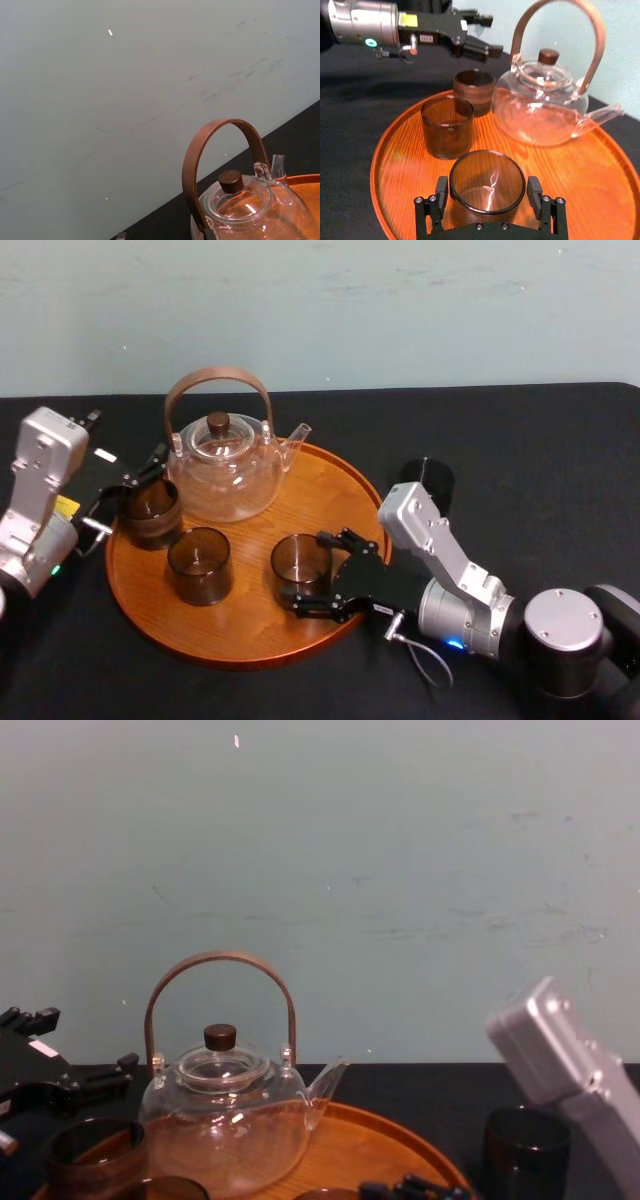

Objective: Pick up the glass from the table and place it on the tray.

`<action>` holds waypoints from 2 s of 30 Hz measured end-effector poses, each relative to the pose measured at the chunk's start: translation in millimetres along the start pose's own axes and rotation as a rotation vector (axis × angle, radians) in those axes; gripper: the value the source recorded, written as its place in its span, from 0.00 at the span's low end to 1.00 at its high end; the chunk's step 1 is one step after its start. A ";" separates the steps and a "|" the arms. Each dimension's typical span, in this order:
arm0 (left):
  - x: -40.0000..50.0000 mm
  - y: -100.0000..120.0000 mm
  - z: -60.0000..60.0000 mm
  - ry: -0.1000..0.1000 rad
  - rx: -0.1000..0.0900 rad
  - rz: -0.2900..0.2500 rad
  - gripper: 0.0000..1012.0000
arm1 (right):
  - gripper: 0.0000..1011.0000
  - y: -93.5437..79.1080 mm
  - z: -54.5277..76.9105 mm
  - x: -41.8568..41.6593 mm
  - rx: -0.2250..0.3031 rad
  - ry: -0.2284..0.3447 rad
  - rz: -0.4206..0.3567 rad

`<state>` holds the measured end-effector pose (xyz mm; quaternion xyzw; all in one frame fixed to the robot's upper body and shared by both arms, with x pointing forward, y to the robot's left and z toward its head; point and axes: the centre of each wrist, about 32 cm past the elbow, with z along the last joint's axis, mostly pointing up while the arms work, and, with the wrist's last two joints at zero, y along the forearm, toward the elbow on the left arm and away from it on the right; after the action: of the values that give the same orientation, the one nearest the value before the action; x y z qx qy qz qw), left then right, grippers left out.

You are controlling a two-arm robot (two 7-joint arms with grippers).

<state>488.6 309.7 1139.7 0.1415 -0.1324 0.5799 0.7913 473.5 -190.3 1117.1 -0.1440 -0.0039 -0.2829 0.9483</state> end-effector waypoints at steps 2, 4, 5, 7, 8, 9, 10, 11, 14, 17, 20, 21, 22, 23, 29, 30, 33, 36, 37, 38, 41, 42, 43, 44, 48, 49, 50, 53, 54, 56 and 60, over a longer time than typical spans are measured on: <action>0.0 0.0 0.0 0.000 0.000 0.000 0.99 | 0.99 -3.1 2.7 -0.3 0.018 -0.011 -0.006; 0.0 0.0 0.0 0.000 0.000 0.000 0.99 | 0.99 -7.3 6.2 -0.5 0.041 -0.027 -0.014; 0.0 0.0 0.0 0.000 0.000 0.000 0.99 | 0.99 -7.3 6.2 -0.5 0.041 -0.027 -0.014; 0.0 0.0 0.0 0.000 0.000 0.000 0.99 | 0.99 -12.0 10.0 -0.8 0.063 -0.042 -0.021; 0.0 0.0 0.0 0.000 0.000 0.000 0.99 | 0.99 -13.5 11.2 -0.9 0.070 -0.046 -0.023; 0.0 0.0 0.0 0.000 0.000 0.000 0.99 | 0.99 -16.7 13.3 -1.2 0.080 -0.054 -0.028; 0.0 0.0 0.0 0.000 0.000 0.000 0.99 | 0.99 -18.3 14.8 -1.4 0.086 -0.057 -0.030; 0.0 0.0 0.0 0.000 0.000 0.000 0.99 | 0.99 -22.0 16.9 -1.5 0.097 -0.060 -0.036; 0.0 0.0 0.0 0.000 0.000 0.000 0.99 | 0.99 -27.9 19.8 -1.8 0.111 -0.061 -0.043; 0.0 0.0 0.1 0.000 0.000 0.000 0.99 | 0.99 -36.2 20.9 -2.1 0.124 -0.057 -0.054; 0.0 0.0 0.0 0.000 0.000 0.000 0.99 | 0.99 -47.1 19.9 -2.2 0.131 -0.049 -0.072; 0.0 0.0 0.0 0.000 0.000 0.000 0.99 | 0.99 -52.7 18.7 -2.2 0.131 -0.043 -0.082; 0.0 0.0 0.1 0.000 0.000 0.000 0.99 | 0.99 -55.4 18.0 -2.1 0.130 -0.041 -0.087; 0.0 0.0 0.0 0.000 0.000 0.000 0.99 | 0.99 -60.4 16.6 -1.7 0.125 -0.037 -0.099; 0.0 0.0 0.0 0.000 0.000 0.000 0.99 | 0.99 -78.2 9.5 1.4 0.094 -0.018 -0.157; 0.0 0.0 0.0 0.000 0.000 0.000 0.99 | 0.99 -80.8 8.4 2.3 0.091 -0.015 -0.167; 0.0 0.0 0.0 0.000 0.000 0.000 0.99 | 0.99 -94.0 3.6 8.4 0.083 0.009 -0.218; 0.0 0.0 0.0 0.000 0.000 0.000 0.99 | 0.99 -102.3 0.7 12.7 0.081 0.024 -0.251; 0.0 0.0 0.0 0.000 0.000 0.000 0.99 | 0.99 -106.9 -1.3 15.0 0.079 0.032 -0.271; 0.0 0.0 0.0 0.000 0.000 0.000 0.99 | 0.99 -108.8 -2.1 16.0 0.078 0.034 -0.281; 0.0 0.0 0.0 0.000 0.000 0.000 0.99 | 0.99 -115.4 -5.4 20.7 0.071 0.040 -0.322; 0.0 0.0 0.0 0.000 0.000 0.000 0.99 | 0.99 -116.8 -6.2 21.9 0.069 0.042 -0.332; 0.0 0.0 0.0 0.000 0.000 0.000 0.99 | 0.99 -119.1 -8.2 24.4 0.065 0.047 -0.350; 0.0 0.0 0.0 0.000 0.000 0.000 0.99 | 0.99 -120.0 -9.3 25.6 0.063 0.050 -0.359; 0.0 0.0 0.0 0.000 0.000 0.000 0.99 | 0.99 -120.2 -12.8 31.5 0.048 0.072 -0.395; 0.0 0.0 0.0 0.000 0.000 0.000 0.99 | 0.99 -118.9 -14.3 34.8 0.038 0.085 -0.407; 0.0 0.0 0.0 0.000 0.000 0.000 0.99 | 0.99 -118.1 -15.0 36.8 0.035 0.092 -0.411; 0.0 0.0 0.0 0.000 0.000 0.000 0.99 | 0.99 -114.4 -16.1 42.9 0.027 0.113 -0.423; 0.0 0.0 0.0 0.000 0.000 0.000 0.99 | 0.99 -111.6 -16.8 46.8 0.021 0.125 -0.428; 0.0 0.0 0.0 0.000 0.000 0.000 0.99 | 0.99 -106.6 -17.2 52.3 0.013 0.139 -0.434; 0.0 0.0 0.0 0.000 0.000 0.000 0.99 | 0.99 -98.1 -17.8 60.1 0.004 0.158 -0.440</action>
<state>488.6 309.7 1139.8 0.1415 -0.1324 0.5799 0.7913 469.9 -305.7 1132.0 -0.1153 0.0384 -0.4932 0.8614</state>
